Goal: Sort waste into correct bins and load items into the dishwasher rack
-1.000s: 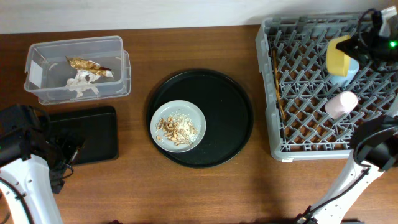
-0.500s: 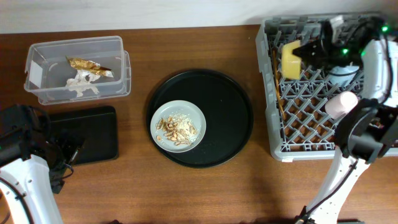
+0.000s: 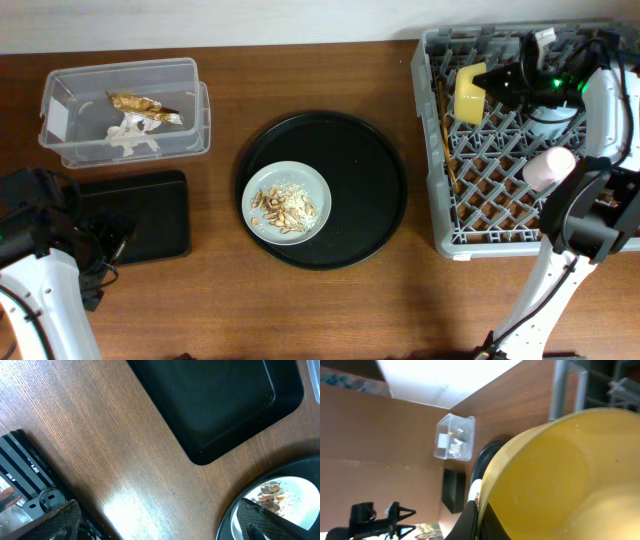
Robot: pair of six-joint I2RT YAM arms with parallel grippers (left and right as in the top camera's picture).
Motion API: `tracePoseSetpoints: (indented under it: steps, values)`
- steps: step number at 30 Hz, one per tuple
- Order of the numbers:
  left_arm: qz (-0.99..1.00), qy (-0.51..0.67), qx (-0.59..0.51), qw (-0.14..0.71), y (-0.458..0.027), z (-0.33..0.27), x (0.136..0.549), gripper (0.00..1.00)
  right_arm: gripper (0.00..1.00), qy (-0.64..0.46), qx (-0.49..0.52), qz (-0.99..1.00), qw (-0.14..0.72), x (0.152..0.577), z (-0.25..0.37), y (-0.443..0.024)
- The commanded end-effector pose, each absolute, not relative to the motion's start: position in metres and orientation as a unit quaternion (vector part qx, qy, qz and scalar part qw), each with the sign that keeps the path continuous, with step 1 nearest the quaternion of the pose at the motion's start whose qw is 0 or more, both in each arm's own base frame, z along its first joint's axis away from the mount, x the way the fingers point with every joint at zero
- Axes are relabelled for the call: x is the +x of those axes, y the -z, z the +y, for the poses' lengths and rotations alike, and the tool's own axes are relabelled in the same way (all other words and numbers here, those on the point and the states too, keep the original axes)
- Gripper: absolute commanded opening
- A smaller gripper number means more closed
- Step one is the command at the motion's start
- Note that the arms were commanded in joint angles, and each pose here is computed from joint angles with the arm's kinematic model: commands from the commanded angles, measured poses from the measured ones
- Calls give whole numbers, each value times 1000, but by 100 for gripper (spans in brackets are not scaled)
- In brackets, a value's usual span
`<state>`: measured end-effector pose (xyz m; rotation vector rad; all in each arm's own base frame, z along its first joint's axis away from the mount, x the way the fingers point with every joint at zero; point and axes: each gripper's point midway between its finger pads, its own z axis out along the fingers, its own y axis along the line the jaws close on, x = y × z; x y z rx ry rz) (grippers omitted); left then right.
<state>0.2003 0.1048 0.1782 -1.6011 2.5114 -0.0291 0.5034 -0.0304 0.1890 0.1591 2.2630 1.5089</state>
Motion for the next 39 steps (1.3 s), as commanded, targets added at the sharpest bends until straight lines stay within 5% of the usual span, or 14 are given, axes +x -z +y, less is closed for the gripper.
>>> tracePoseSetpoints:
  steps: [1, 13, 15, 18, 22, 28, 35, 39]
  values:
    - [836, 5, -542, 81, -178, 108, 199, 99, 4, -481, 103, 851, 185, 501, -55, -165]
    - [836, 5, -542, 81, -178, 108, 199, 99, 17, -420, 193, 872, 158, 474, -113, -164]
    - [836, 5, -542, 81, -178, 108, 199, 99, 30, -382, 202, 888, 155, 465, -124, -169]
    - [836, 5, -542, 81, -178, 108, 199, 99, 64, -319, 224, 908, 151, 452, -141, -183]
    - [836, 5, -542, 81, -178, 108, 199, 99, 75, -214, 283, 923, 146, 436, -167, -199]
    - [836, 5, -542, 81, -178, 108, 199, 99, 67, -196, 251, 932, 171, 440, -149, -223]
    - [836, 5, -542, 81, -178, 108, 199, 99, 4, -163, 157, 963, 148, 475, -89, -182]
    - [836, 5, -542, 81, -178, 108, 199, 99, 4, -134, 139, 970, 150, 498, -79, -147]
